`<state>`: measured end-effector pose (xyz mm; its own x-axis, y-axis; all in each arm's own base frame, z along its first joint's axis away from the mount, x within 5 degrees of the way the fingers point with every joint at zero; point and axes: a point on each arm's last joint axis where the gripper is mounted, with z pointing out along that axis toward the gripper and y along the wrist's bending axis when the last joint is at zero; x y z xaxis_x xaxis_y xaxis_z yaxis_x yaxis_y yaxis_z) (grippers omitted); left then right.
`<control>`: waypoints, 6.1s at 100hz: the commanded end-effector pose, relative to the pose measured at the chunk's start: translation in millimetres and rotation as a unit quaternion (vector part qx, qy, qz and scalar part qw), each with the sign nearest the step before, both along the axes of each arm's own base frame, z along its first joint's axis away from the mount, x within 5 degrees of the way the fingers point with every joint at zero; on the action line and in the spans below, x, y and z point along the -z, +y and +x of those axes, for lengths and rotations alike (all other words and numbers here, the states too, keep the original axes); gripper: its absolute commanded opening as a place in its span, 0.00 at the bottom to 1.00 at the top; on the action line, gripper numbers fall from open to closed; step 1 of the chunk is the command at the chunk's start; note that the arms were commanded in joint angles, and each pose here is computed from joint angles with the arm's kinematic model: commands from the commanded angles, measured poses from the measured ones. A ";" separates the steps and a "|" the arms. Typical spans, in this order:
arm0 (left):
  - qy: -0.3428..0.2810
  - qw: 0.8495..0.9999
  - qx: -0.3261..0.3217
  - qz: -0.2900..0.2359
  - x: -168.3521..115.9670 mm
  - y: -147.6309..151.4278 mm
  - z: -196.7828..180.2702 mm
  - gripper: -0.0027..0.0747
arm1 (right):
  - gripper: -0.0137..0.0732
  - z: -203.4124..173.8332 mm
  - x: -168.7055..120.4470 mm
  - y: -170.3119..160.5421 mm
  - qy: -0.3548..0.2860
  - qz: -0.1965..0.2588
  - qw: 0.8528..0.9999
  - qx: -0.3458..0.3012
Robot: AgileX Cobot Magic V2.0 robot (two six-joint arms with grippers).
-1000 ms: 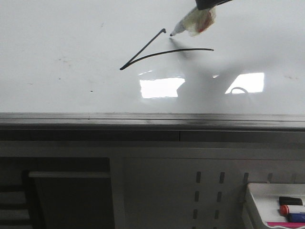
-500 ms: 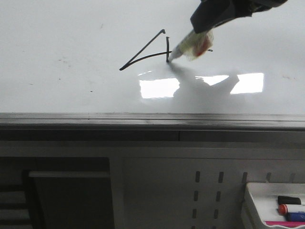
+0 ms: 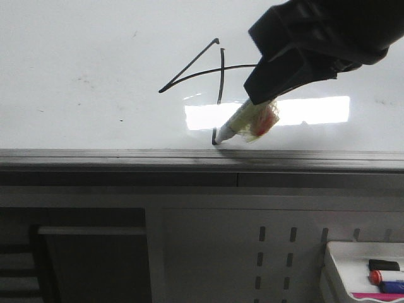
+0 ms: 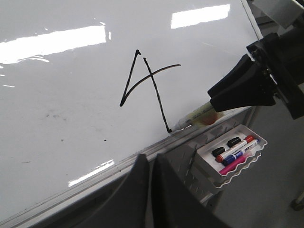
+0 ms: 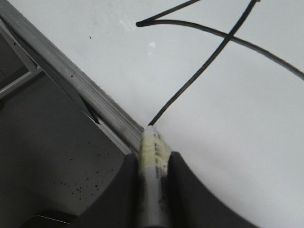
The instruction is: Write number 4 on whiteboard
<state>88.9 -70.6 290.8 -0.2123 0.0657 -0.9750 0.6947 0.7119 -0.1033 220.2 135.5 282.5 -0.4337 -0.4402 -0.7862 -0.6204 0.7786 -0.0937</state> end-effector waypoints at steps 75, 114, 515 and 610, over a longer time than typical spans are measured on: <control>-0.061 0.924 0.318 0.205 -69.7 -83.2 34.3 0.60 | 0.10 -91.9 -81.6 42.6 -0.206 -0.040 0.947 -0.245; -0.013 0.913 0.344 0.220 -50.3 -112.7 59.2 0.52 | 0.10 -100.2 -81.6 48.3 -0.207 -0.035 0.941 -0.267; 0.183 0.956 -0.226 0.028 40.8 -118.4 184.4 0.63 | 0.08 -104.9 -106.9 -0.9 -0.194 0.033 0.967 -0.163; -0.025 0.983 -0.173 -0.058 -58.7 -26.0 64.3 0.22 | 0.08 -143.7 -82.2 -73.3 -0.259 0.048 0.961 -0.087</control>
